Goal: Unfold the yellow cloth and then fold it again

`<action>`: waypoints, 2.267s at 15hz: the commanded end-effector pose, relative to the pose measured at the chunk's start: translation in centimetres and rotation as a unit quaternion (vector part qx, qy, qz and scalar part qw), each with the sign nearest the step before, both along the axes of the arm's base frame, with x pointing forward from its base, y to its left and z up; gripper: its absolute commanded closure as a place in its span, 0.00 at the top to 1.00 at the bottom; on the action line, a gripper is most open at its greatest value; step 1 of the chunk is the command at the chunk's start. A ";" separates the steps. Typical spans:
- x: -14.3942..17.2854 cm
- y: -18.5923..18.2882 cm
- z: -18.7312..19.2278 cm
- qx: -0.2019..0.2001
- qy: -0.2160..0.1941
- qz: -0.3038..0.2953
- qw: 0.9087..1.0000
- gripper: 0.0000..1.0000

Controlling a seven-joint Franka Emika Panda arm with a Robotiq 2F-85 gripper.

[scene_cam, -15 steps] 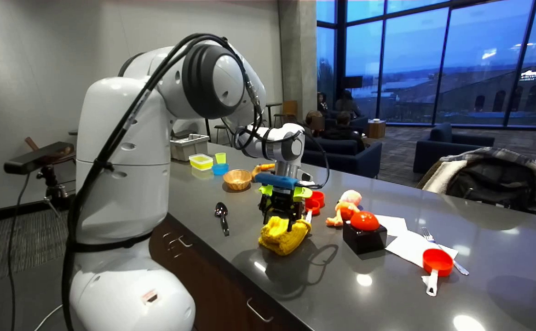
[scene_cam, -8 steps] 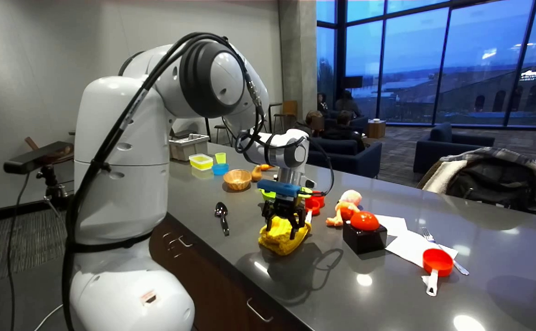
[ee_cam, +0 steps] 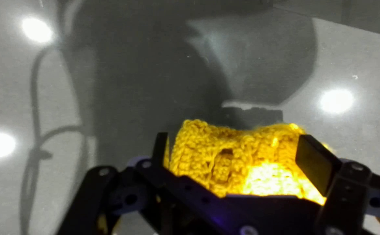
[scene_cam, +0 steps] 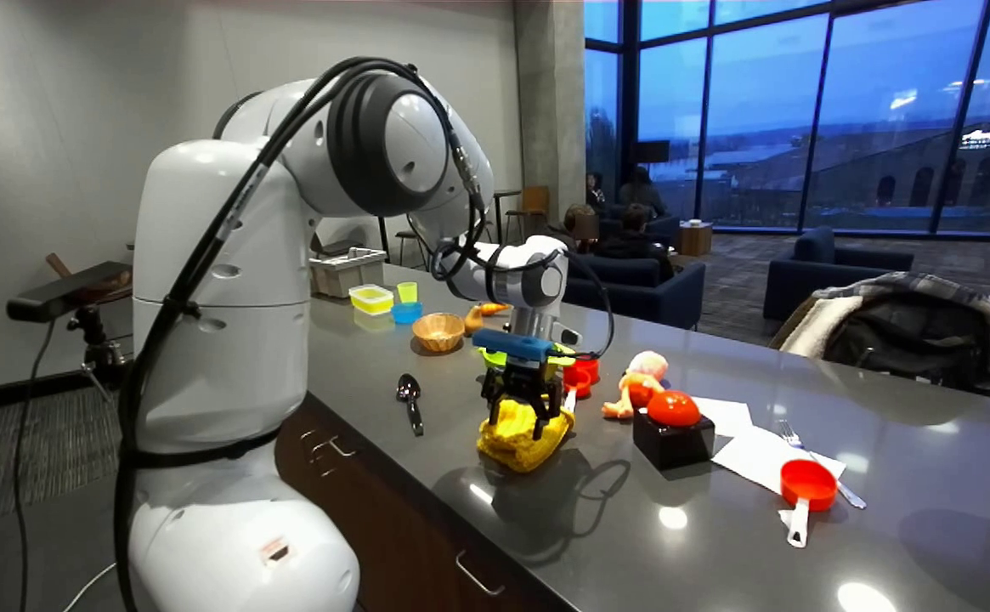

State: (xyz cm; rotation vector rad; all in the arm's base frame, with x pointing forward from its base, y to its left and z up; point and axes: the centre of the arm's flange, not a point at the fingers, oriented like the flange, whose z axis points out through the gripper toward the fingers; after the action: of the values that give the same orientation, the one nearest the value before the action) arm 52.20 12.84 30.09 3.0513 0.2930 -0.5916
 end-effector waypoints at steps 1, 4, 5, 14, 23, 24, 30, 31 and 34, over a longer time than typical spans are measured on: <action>-1.7 2.1 1.7 -0.002 -0.004 0.010 1.000 1.00; -1.9 4.3 1.7 -0.004 -0.001 0.035 0.999 1.00; -1.8 5.0 1.5 -0.005 -0.002 0.046 0.999 1.00; 1.1 7.7 -0.2 -0.026 0.010 0.122 0.992 1.00; 3.6 11.1 -1.3 0.021 -0.014 0.145 0.989 1.00; 3.8 11.0 -1.9 0.022 -0.012 0.144 0.989 1.00; 4.0 10.2 -4.9 0.033 -0.004 0.135 0.990 1.00; 3.9 10.1 -5.5 0.035 -0.001 0.131 0.991 1.00; 3.9 9.5 -6.6 0.039 0.004 0.124 0.992 1.00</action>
State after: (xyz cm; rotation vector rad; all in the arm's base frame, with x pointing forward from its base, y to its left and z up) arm 55.94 22.87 24.28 2.9916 0.6946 -0.5849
